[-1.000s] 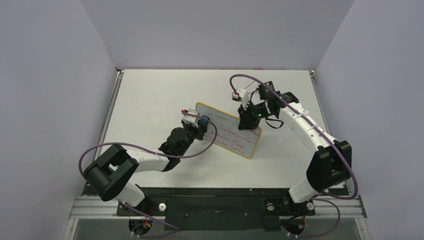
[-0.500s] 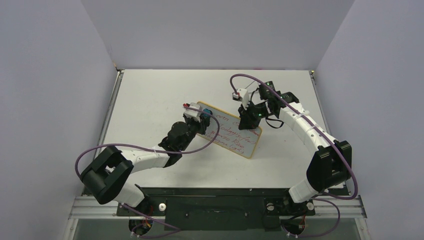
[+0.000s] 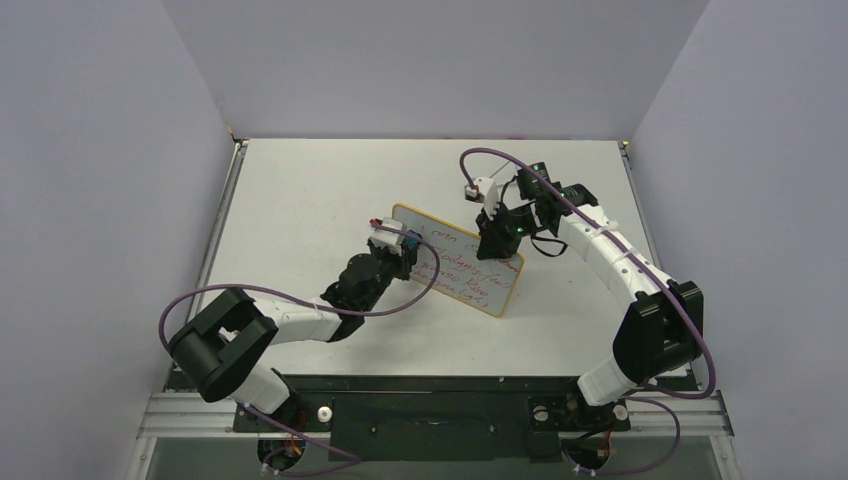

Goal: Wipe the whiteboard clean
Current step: Erase the whiteboard at the center of the board.

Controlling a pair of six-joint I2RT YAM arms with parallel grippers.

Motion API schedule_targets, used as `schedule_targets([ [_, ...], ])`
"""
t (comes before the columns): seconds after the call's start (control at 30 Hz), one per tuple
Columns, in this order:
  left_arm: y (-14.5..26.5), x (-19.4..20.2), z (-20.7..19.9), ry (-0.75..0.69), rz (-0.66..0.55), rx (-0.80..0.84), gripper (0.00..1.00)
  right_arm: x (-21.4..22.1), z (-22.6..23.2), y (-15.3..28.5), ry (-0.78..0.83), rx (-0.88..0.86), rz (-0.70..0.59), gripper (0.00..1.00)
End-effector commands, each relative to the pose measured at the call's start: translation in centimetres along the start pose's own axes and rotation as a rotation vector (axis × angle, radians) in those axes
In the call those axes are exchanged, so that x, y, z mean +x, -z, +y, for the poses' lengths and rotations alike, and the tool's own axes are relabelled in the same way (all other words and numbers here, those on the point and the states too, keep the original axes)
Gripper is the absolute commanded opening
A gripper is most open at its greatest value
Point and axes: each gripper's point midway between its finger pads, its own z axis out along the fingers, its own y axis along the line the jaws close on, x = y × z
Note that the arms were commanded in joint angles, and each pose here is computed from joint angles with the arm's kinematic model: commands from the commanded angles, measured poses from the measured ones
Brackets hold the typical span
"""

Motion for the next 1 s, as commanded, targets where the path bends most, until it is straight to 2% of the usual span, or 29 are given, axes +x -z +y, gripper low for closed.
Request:
schedule_targets([
  [0.0,0.0,0.0,0.0,-0.001,-0.021,-0.014,0.00,1.3,0.1,-1.1,0.051,-0.032,0.048,0.00],
  [0.5,-0.8,-8.2,-2.2,-0.003,-0.160,0.028,0.00,1.4,0.1,-1.1,0.052,-0.032,0.052,0.00],
  [0.8,-0.4,-8.1,-2.5,-0.003,-0.156,0.044,0.00,1.4,0.1,-1.1,0.053,-0.031,0.053,0.00],
  [0.97,-0.5,-4.9,-2.0,-0.006,-0.093,0.033,0.00,1.4,0.0,-1.0,0.053,-0.030,0.053,0.00],
])
